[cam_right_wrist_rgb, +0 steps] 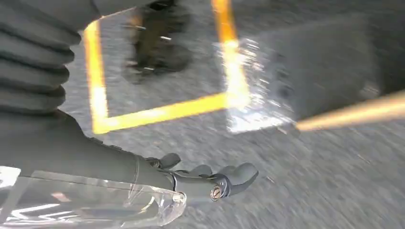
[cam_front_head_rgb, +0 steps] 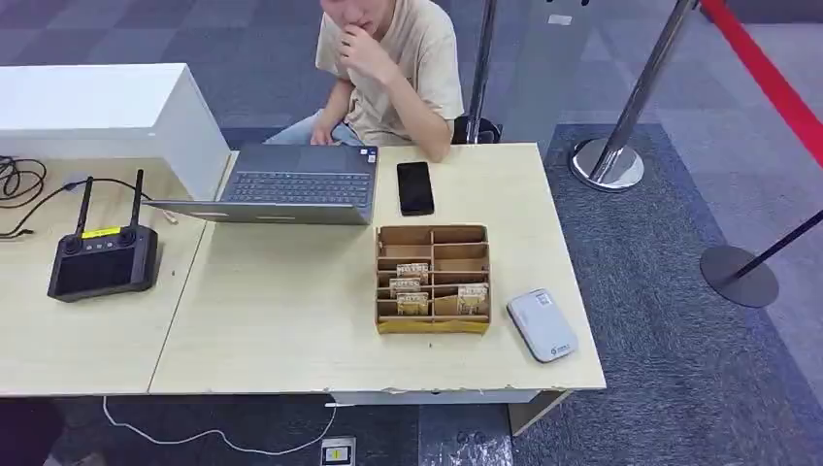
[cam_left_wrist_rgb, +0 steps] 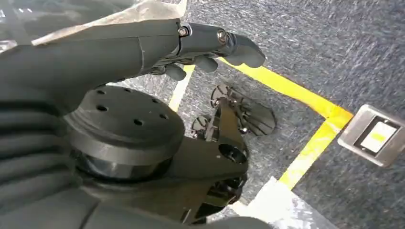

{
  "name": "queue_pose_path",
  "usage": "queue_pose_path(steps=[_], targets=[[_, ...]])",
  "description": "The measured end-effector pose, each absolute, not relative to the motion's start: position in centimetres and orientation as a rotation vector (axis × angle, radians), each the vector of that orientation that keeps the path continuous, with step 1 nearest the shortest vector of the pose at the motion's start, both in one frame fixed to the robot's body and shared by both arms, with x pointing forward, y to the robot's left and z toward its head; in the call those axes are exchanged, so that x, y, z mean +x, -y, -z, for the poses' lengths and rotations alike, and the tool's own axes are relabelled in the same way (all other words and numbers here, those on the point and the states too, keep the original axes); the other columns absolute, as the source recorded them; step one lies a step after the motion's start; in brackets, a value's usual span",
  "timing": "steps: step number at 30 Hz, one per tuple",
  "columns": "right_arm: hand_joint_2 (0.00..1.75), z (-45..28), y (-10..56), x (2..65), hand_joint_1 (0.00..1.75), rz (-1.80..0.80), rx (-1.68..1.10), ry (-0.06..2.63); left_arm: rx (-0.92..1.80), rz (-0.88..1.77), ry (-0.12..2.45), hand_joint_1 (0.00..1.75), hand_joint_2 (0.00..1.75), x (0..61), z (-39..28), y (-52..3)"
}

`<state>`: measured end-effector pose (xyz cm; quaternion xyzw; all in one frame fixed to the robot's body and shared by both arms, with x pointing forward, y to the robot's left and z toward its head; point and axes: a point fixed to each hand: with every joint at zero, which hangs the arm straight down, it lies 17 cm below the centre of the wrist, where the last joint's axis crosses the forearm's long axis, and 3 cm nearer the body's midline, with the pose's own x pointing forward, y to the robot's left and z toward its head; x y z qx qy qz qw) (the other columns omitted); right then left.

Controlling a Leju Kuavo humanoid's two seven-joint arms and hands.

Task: Pass the card to the sensor for recognition and then transmit it.

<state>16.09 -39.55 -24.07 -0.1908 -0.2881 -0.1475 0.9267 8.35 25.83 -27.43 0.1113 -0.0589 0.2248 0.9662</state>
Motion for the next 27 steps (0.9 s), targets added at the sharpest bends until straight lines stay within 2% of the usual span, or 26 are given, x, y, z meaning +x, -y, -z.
queue_pose_path(steps=[4, 16, 27], targets=[[0.00, 24.2, 40.1, 16.7, 0.00, 0.314, -0.360, 0.557, 0.173, -0.244, 0.208, 0.00, 0.00, 10.4, 27.1, -24.3], [0.00, 20.2, 47.7, 19.9, 0.00, 0.560, -0.558, 0.708, 0.187, -0.174, 0.209, 0.00, 0.00, 10.8, 27.0, -23.8], [0.00, 12.8, 54.4, 23.6, 0.00, 0.662, -0.760, 0.919, 0.200, -0.121, 0.208, 0.00, 0.00, 10.9, 27.0, -23.7]])
